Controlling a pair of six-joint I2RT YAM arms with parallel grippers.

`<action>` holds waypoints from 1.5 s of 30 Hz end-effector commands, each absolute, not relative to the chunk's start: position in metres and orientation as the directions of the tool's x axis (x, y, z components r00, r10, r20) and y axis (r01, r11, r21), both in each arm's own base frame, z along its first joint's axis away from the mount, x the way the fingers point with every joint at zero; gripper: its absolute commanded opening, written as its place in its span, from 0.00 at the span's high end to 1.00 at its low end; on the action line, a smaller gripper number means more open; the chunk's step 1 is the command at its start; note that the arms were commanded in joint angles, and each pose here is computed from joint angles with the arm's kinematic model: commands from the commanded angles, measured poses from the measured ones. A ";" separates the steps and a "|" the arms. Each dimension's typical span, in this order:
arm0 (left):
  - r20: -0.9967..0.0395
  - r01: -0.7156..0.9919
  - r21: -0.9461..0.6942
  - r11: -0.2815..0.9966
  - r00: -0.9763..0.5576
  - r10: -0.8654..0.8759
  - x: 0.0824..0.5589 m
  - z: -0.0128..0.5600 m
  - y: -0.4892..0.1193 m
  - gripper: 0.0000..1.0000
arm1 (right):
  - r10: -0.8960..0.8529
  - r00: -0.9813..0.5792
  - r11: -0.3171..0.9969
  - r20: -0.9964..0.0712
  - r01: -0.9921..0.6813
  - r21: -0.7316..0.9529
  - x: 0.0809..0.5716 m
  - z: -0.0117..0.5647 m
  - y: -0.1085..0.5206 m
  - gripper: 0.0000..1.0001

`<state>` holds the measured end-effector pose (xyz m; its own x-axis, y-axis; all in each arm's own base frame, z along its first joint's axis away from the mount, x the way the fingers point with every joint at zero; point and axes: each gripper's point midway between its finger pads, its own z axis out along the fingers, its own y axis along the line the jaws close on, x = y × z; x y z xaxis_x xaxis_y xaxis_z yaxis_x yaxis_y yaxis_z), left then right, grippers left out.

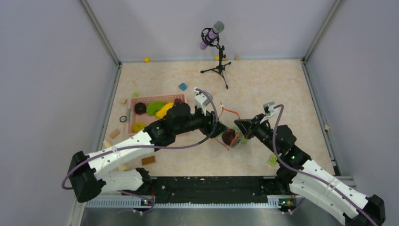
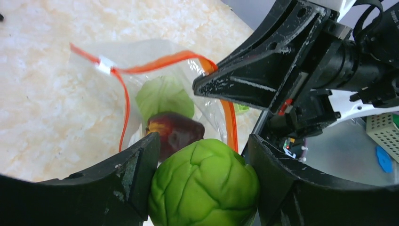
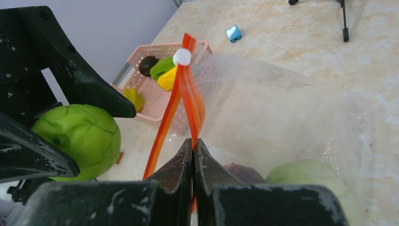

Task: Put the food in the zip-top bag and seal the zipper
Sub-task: Place the fake fruit in the zipper food storage bag.

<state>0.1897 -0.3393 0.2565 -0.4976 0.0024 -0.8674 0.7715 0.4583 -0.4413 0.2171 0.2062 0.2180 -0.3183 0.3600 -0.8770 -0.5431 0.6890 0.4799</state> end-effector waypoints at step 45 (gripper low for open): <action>-0.940 0.557 -0.304 0.773 -0.307 -0.148 0.233 0.288 -0.296 0.03 | 0.645 -0.381 0.642 -0.662 -0.200 0.740 0.218 0.251 0.165 1.00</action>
